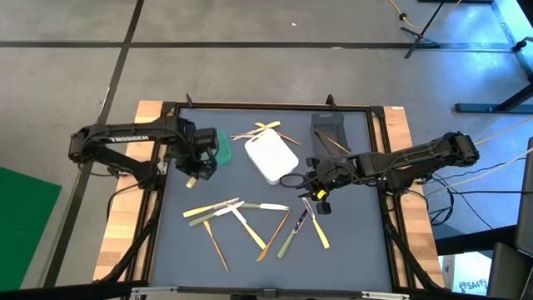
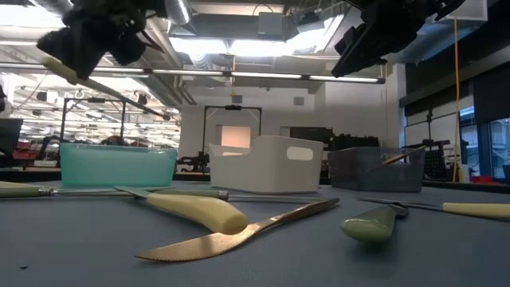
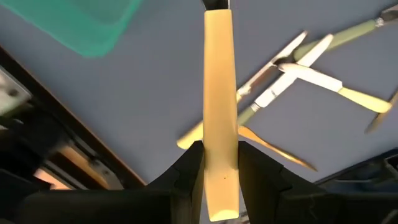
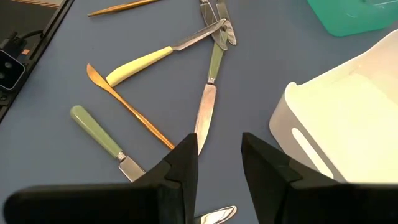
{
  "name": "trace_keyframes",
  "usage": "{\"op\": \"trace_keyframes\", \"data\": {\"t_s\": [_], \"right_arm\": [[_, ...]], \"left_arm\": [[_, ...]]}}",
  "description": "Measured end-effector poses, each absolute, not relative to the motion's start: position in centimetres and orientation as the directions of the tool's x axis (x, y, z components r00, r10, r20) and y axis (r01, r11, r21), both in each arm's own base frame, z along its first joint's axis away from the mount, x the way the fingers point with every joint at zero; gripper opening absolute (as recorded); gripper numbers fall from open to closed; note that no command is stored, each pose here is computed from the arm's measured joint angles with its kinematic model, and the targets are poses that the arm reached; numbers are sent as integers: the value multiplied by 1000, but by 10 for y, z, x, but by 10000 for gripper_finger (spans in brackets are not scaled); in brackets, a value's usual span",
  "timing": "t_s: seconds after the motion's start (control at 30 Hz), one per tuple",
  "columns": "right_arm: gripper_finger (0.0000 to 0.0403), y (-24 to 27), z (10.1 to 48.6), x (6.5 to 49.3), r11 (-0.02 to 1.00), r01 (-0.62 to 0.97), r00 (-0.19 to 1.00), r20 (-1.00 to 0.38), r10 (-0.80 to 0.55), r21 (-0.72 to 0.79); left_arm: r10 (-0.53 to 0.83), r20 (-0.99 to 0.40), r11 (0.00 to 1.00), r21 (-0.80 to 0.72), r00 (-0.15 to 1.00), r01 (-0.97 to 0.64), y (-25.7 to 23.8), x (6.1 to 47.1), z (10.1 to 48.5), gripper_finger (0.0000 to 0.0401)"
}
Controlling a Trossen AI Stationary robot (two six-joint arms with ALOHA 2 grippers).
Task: Sort silverware by color (type)
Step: Put the bottom left yellow table knife into the green bin
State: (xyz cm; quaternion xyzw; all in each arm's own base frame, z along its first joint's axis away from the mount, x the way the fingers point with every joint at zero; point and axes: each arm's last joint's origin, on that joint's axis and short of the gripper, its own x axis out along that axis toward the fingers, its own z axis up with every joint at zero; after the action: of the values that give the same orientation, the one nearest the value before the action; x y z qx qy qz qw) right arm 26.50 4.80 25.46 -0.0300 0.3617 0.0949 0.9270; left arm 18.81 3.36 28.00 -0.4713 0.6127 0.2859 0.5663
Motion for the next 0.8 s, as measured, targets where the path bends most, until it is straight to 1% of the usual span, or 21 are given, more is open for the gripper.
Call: {"op": "trace_keyframes", "data": {"t_s": [0.13, 0.27, 0.57, 0.8], "right_arm": [[111, 48, 255, 265, 980, -197, 721, -676, 154, 13], [111, 48, 255, 265, 980, -197, 721, -675, 154, 13], [111, 48, 255, 265, 980, -197, 723, -674, 155, 13], [111, 48, 255, 265, 980, -197, 723, -674, 155, 13]], "left_arm": [[-245, -969, 419, -130, 26, -899, 50, 184, 276, 78], [-269, -963, 464, -100, -33, -880, 62, 182, 270, 78], [-289, -946, 564, -45, -146, -825, 88, 191, 247, 78], [-292, -910, 625, 53, -296, -779, 104, 196, 226, 78]]}}
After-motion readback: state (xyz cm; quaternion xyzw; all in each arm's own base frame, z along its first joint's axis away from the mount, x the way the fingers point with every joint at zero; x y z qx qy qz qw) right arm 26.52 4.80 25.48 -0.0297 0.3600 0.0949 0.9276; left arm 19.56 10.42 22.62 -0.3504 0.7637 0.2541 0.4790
